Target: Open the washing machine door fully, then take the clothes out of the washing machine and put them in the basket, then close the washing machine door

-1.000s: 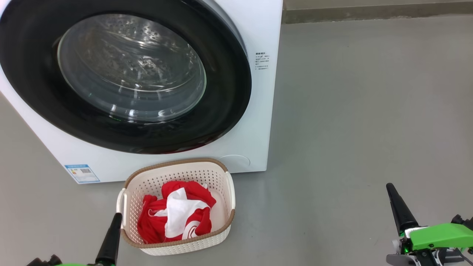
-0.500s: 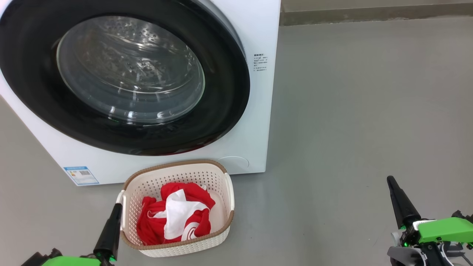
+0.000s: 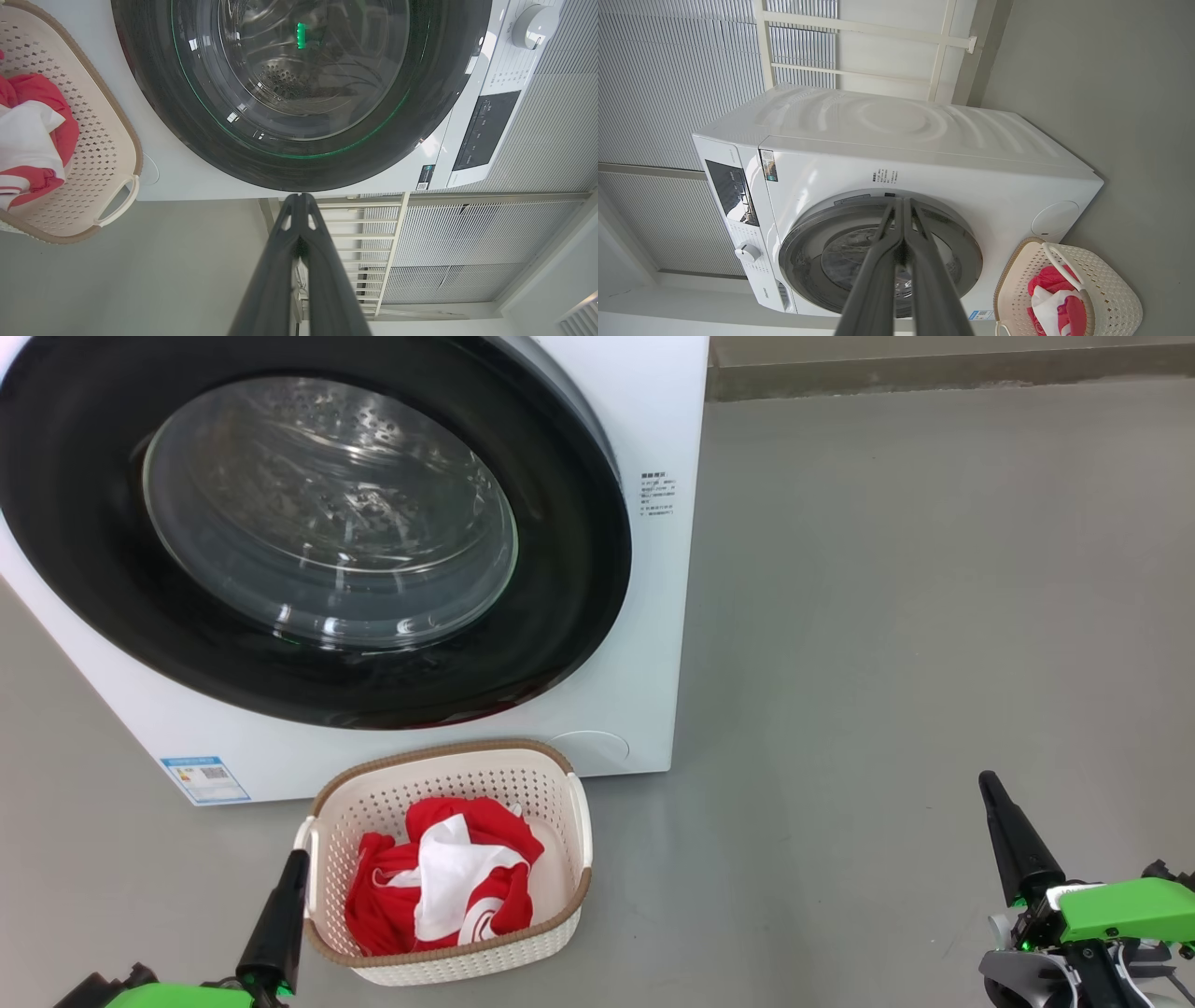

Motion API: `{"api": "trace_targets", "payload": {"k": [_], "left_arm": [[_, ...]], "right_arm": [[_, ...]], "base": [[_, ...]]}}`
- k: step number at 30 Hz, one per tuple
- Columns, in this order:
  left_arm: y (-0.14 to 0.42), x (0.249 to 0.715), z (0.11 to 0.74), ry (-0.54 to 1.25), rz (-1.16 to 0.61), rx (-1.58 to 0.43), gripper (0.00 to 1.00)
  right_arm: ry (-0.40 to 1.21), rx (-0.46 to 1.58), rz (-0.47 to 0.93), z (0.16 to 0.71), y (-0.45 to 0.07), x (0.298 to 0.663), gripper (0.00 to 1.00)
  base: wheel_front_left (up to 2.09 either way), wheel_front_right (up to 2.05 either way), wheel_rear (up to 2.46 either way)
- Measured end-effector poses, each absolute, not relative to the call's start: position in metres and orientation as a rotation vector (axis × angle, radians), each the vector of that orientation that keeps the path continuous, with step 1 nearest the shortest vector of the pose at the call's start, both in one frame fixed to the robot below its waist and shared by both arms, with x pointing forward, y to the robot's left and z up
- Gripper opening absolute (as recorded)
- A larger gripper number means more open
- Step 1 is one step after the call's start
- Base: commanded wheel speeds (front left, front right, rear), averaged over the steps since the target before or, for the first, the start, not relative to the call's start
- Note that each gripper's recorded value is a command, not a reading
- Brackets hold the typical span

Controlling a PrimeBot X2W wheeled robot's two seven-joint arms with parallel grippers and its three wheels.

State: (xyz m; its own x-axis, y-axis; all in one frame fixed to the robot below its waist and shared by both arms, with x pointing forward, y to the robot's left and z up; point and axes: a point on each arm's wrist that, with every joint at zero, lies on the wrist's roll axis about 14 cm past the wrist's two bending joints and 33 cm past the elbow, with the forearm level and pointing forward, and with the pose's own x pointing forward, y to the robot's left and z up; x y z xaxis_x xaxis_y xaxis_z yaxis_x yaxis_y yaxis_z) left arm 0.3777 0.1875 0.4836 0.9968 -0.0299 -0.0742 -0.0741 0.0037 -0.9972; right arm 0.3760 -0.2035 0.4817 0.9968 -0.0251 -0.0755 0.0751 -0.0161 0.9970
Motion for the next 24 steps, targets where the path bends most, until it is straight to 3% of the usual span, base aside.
{"api": "trace_targets", "payload": {"k": [24], "left_arm": [[0.1875, 0.3777, 0.4834, 0.081, 0.036, -1.569, 0.0]], "right_arm": [[0.041, 1.586, -0.078, 0.4817, -0.2035, 0.376, 0.0]], "base": [[0.0, 0.0, 0.0]]}}
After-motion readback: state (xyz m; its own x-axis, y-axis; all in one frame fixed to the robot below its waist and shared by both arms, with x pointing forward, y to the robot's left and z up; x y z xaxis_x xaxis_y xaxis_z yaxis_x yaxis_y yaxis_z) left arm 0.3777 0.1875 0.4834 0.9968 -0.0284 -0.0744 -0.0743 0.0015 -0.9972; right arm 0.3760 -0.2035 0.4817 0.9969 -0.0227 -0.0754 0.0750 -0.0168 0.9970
